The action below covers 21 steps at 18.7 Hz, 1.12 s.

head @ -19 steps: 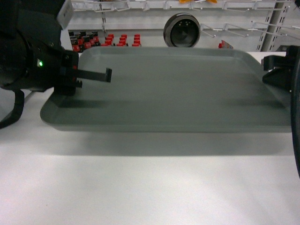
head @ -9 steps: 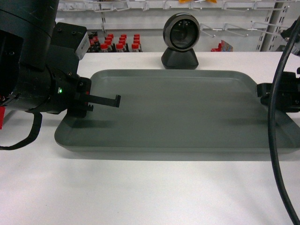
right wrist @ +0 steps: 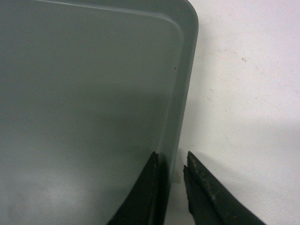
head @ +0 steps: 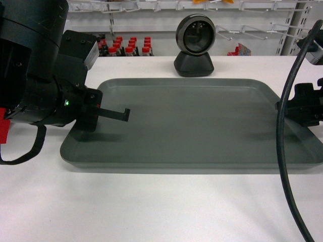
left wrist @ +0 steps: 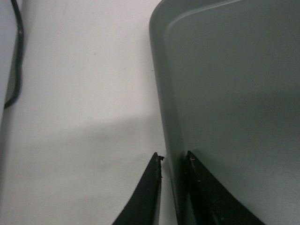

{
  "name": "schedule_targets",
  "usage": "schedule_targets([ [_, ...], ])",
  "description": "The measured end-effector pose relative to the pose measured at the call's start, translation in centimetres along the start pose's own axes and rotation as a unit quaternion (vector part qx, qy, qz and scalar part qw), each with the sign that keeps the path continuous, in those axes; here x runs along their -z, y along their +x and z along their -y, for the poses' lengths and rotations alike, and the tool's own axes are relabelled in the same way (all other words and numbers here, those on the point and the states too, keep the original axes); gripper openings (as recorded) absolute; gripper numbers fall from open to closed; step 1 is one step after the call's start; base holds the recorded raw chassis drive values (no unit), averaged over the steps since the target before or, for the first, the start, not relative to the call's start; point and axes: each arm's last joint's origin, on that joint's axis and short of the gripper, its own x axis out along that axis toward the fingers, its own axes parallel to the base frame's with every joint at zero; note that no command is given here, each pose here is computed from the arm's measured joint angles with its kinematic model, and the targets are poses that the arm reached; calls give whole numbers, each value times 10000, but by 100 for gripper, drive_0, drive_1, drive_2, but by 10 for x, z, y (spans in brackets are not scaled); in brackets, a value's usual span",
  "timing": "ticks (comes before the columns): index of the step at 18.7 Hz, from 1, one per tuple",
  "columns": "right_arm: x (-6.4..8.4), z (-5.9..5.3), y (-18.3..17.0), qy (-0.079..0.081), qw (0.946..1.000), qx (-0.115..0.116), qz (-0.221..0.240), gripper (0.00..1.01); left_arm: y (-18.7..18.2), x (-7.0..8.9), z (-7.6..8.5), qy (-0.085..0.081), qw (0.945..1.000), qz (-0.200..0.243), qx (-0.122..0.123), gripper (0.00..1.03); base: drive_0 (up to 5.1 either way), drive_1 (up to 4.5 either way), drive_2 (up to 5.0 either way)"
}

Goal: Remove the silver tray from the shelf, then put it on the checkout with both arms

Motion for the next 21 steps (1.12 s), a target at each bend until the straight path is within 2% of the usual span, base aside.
schedule_targets([
  [1,0,2,0,-127,9999,17,3,25,0,0,0,55,10000,16,-67,24,0,0,0],
  [4,1,7,-1,-246,9996,121,8,51,-2,-3,-5,116,9997,48,-214,50,0,0,0],
  [7,2,10,-2,-233,9995,219,6,77,-5,-7,-11,52,9992,137,-380,76,0,0,0],
  [9,2,12,-3,-218,9993,294,11,95,-6,-8,-14,13,9991,164,-402,94,0,0,0],
  [10,2,12,-3,-213,9993,300,13,100,-6,-8,-14,5,9991,164,-399,100,0,0,0],
  [12,2,12,-3,-206,9993,295,23,97,-6,-8,-12,-40,9995,183,-257,98,0,0,0],
  [14,3,12,-2,-127,9995,276,25,98,-8,-9,-11,-137,9995,232,-145,98,0,0,0],
  [18,1,14,-5,17,9996,291,61,98,-12,-13,-12,-316,9988,377,-79,98,0,0,0],
  [21,-7,12,-17,107,9993,287,193,98,-25,-26,-18,-502,9960,733,-82,98,0,0,0],
])
